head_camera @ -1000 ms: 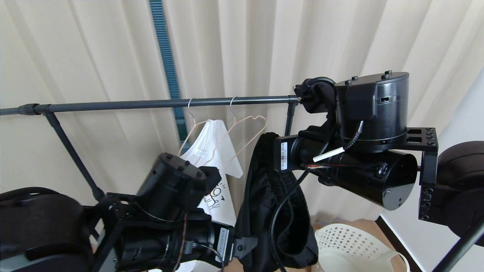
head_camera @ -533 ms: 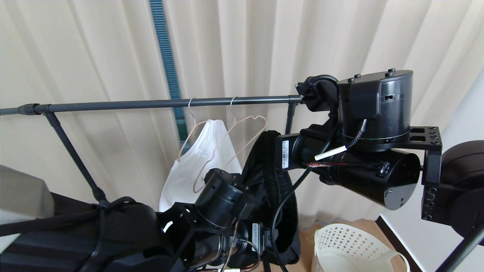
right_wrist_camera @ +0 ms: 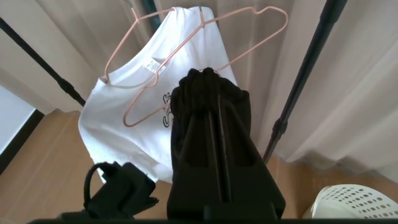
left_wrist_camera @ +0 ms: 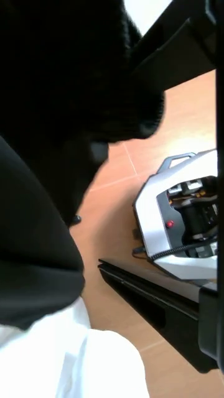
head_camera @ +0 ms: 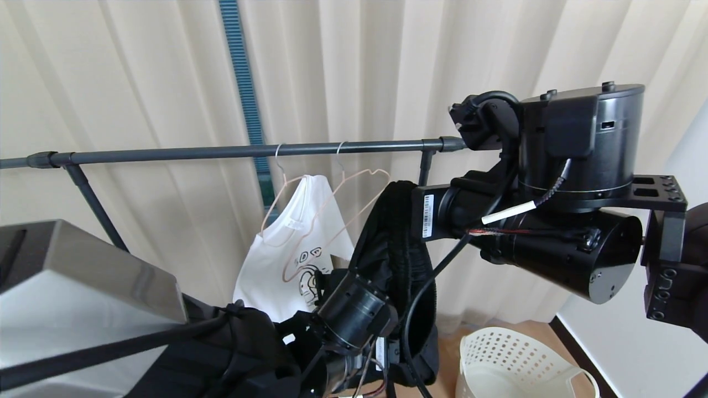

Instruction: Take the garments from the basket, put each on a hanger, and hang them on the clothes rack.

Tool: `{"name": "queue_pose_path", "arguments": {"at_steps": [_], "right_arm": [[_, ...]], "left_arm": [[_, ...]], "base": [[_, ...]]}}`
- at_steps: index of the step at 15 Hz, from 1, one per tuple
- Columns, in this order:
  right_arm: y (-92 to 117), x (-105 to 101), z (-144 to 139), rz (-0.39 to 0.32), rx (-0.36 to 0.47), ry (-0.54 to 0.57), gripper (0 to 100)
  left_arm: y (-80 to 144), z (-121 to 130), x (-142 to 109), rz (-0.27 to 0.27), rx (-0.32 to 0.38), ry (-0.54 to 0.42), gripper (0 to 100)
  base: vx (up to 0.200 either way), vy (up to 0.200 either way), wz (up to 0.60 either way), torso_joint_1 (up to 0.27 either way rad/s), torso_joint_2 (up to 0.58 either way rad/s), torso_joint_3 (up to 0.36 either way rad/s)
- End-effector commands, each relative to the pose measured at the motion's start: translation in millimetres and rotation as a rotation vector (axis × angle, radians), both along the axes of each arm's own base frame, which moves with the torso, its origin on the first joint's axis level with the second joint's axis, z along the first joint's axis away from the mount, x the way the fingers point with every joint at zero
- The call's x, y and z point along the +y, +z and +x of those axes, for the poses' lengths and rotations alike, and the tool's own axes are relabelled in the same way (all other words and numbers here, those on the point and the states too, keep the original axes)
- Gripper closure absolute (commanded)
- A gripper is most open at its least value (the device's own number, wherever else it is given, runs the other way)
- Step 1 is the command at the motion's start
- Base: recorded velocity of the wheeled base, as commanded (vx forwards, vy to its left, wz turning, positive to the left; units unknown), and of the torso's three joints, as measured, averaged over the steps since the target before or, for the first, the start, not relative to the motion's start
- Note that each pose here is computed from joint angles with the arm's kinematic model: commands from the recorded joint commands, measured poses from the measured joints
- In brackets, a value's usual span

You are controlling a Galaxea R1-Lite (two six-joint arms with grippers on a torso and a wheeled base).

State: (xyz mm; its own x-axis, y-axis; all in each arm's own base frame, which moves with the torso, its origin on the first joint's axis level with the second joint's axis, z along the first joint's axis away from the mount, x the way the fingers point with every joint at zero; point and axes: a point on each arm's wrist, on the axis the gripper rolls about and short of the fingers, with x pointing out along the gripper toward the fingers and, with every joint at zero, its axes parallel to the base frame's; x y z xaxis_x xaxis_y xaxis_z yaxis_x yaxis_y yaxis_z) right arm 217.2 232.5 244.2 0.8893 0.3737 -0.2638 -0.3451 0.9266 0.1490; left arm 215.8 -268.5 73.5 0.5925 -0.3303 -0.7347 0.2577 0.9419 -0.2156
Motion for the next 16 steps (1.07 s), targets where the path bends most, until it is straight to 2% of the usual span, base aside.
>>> {"name": "queue_pose_path", "arguments": {"at_steps": [1,6,7,8,12,16], "right_arm": [[8.5,-5.8,-2.8,0.019,-0.018,-0.005,100],[13.5,-23.7,13.1,0.027,-0.032,-0.084,100],[15.3,-29.8,17.0,0.029,-0.037,-0.106,100],[16.6,-32.1,17.4,0.030,-0.040,-0.112,100],[27.4,-49.2,12.6,0.017,-0.070,-0.137,100],[25.1,-64.4,-4.6,-0.107,-0.106,-0.206,100]], "left_arm": [[-14.8,-9.1,-4.5,0.044,0.029,-0.029,0],[-24.8,-25.8,0.5,0.090,0.058,-0.061,0],[-15.0,-28.0,5.3,0.079,0.034,-0.050,100],[-10.9,-29.0,6.9,0.074,0.023,-0.045,100],[35.0,-44.5,37.1,0.024,-0.093,-0.025,100],[63.4,-42.3,68.1,-0.006,-0.175,0.015,100]], "base": [[0.000,0.000,0.00,0.000,0.00,0.000],[0.000,0.000,0.00,0.000,0.00,0.000],[0.000,0.000,0.00,0.000,0.00,0.000],[0.000,0.000,0.00,0.000,0.00,0.000],[0.000,0.000,0.00,0.000,0.00,0.000],[0.000,0.000,0.00,0.000,0.00,0.000]]}}
